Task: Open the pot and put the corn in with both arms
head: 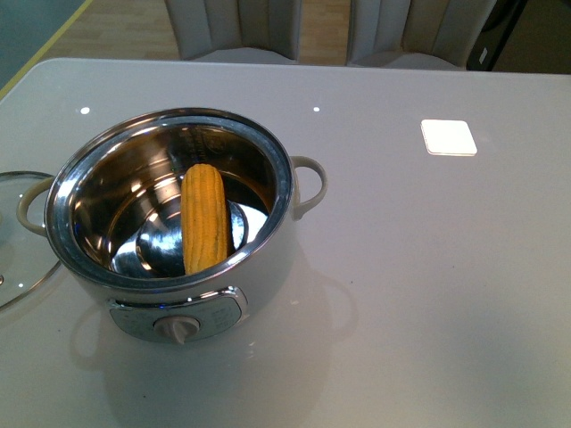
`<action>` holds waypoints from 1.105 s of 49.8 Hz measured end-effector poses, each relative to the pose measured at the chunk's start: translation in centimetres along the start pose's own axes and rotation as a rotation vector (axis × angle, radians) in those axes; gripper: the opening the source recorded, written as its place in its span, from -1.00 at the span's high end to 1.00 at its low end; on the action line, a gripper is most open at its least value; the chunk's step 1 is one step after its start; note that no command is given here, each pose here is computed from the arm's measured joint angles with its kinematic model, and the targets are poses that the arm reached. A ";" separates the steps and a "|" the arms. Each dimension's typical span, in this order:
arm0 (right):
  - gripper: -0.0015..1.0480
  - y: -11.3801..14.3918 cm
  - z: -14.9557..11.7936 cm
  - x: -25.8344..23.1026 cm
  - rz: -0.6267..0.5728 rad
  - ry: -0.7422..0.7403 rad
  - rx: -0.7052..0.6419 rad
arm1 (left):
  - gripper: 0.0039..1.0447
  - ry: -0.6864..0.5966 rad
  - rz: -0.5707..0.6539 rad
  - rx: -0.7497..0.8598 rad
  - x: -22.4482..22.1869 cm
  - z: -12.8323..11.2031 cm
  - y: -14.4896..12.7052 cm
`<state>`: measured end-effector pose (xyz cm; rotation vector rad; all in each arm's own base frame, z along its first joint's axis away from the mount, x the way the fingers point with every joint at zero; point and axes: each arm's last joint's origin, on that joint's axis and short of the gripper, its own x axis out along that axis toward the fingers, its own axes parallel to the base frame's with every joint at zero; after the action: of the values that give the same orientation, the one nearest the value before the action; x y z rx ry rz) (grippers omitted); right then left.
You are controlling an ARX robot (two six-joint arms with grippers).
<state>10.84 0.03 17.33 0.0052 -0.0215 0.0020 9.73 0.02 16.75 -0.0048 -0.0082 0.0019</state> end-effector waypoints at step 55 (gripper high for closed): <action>-0.83 0.0 -0.3 -1.2 -0.001 0.006 -0.002 | -0.88 0.000 0.000 0.000 0.0 0.0 0.0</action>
<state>9.68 0.03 17.02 0.0037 -0.0158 0.0012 9.73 0.02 16.75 -0.0048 -0.0082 0.0019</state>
